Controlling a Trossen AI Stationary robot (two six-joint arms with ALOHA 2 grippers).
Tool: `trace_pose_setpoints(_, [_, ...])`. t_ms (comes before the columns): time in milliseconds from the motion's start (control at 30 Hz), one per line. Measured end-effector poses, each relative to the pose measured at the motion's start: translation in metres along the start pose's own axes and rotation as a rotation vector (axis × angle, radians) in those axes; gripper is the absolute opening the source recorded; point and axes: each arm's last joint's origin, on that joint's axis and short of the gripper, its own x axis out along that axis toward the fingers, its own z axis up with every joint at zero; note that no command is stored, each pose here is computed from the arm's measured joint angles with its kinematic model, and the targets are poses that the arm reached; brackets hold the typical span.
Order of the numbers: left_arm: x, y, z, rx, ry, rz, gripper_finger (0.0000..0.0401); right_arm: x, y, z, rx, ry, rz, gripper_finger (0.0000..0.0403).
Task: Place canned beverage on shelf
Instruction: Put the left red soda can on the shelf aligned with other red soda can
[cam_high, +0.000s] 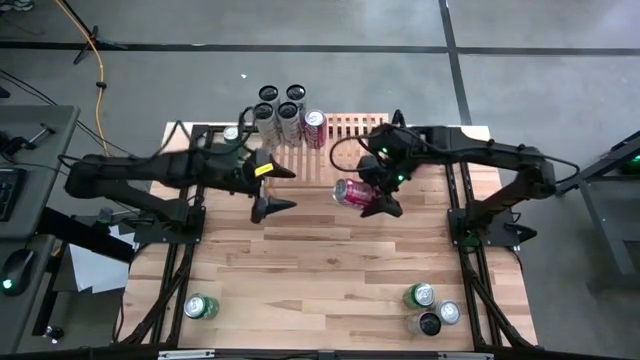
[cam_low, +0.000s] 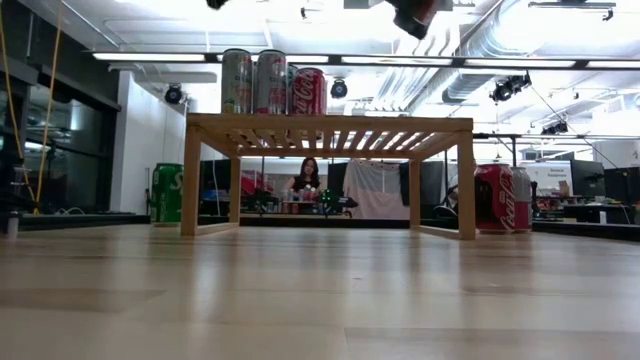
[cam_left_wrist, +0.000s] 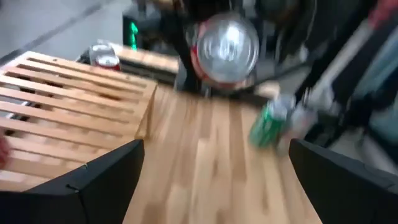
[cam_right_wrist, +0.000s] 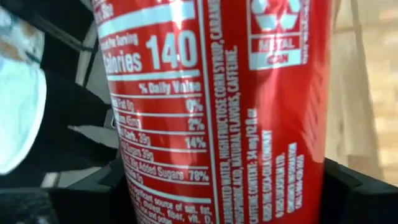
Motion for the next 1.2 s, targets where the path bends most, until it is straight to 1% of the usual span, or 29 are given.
trace_pose_setpoints(33, [0.002,0.001,-0.007,-0.036,-0.045,0.003,0.0392,0.003,-0.002,-0.007,0.028,-0.017,-0.008,0.0286])
trace_pose_setpoints(100, [0.007,0.002,-0.019,-0.091,-0.153,0.016,0.0392,0.007,-0.005,-0.015,0.070,-0.103,-0.030,0.0286])
trace_pose_setpoints(200, [0.014,0.004,-0.029,-0.125,-0.302,0.055,0.0392,0.011,-0.006,-0.016,0.088,-0.322,-0.068,0.0286])
trace_pose_setpoints(267, [0.021,0.004,-0.030,-0.118,-0.382,0.076,0.0392,0.015,-0.007,-0.012,0.092,-0.473,-0.119,0.0286])
trace_pose_setpoints(300, [0.025,0.005,-0.031,-0.105,-0.391,0.088,0.0392,0.018,-0.007,-0.010,0.094,-0.533,-0.144,0.0286])
trace_pose_setpoints(367, [0.033,0.006,-0.027,-0.075,-0.445,0.097,0.0392,0.022,-0.007,-0.006,0.095,-0.619,-0.187,0.0286])
trace_pose_setpoints(433, [0.040,0.007,-0.025,-0.050,-0.490,0.100,0.0392,0.027,-0.008,-0.001,0.090,-0.672,-0.222,0.0286])
trace_pose_setpoints(500, [0.048,0.009,-0.024,-0.040,-0.533,0.101,0.0392,0.033,-0.011,0.001,0.094,-0.686,-0.241,0.0286])
trace_pose_setpoints(600, [0.055,0.012,-0.023,-0.051,-0.575,0.091,0.0392,0.039,-0.013,0.005,0.086,-0.709,-0.236,0.0286])
trace_pose_setpoints(733, [0.059,0.016,-0.022,-0.073,-0.603,0.078,0.0392,0.045,-0.016,0.008,0.081,-0.719,-0.230,0.0286])
trace_pose_setpoints(933, [0.059,0.020,-0.019,-0.074,-0.622,0.085,0.0392,0.052,-0.012,0.015,0.040,-0.785,-0.192,0.0286])
trace_pose_setpoints(1067, [0.059,0.021,-0.019,-0.062,-0.613,0.049,0.0392,0.061,-0.011,0.016,0.025,-0.777,-0.162,0.0286])
trace_pose_setpoints(1200, [0.059,0.021,-0.019,-0.062,-0.618,0.046,0.0392,0.068,-0.013,0.017,0.029,-0.767,-0.156,0.0286])
